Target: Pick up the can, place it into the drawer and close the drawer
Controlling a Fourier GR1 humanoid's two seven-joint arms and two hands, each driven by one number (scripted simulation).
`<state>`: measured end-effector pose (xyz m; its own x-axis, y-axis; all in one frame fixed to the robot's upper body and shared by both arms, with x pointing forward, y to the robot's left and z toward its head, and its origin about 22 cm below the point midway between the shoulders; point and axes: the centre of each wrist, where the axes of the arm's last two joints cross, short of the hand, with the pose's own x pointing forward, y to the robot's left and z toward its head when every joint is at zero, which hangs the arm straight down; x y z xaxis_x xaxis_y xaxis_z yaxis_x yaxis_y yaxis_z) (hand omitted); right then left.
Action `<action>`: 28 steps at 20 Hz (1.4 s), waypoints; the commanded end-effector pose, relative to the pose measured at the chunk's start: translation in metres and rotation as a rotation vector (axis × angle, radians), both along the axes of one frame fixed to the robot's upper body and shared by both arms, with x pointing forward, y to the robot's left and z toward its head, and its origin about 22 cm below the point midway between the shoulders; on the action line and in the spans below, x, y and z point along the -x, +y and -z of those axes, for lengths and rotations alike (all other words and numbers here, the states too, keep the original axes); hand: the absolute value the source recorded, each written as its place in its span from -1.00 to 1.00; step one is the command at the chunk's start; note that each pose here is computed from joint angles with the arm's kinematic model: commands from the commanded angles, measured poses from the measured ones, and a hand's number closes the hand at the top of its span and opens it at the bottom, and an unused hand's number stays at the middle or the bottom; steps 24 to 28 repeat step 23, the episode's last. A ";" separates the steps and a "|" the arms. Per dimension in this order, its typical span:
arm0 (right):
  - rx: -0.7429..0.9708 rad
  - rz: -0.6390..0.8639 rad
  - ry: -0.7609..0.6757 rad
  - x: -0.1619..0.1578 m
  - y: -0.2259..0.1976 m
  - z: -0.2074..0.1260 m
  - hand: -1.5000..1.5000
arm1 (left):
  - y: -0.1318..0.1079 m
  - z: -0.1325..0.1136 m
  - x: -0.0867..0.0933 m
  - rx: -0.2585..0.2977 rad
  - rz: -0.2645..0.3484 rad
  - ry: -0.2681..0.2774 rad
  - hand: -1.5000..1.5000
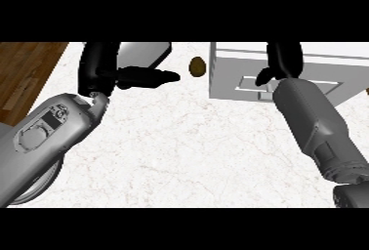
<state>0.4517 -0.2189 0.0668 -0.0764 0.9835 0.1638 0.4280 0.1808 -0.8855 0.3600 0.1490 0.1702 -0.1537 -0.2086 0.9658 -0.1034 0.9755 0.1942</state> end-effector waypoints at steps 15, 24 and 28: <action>-0.631 -0.231 -0.109 -0.016 0.037 -0.045 -1.00 | 0.021 0.023 0.012 0.010 -0.032 0.004 -1.00; -0.835 -0.262 -0.096 -0.015 0.056 -0.040 -1.00 | 0.025 0.015 0.020 0.029 -0.036 -0.001 -1.00; -0.835 -0.262 -0.096 -0.015 0.056 -0.040 -1.00 | 0.025 0.015 0.020 0.029 -0.036 -0.001 -1.00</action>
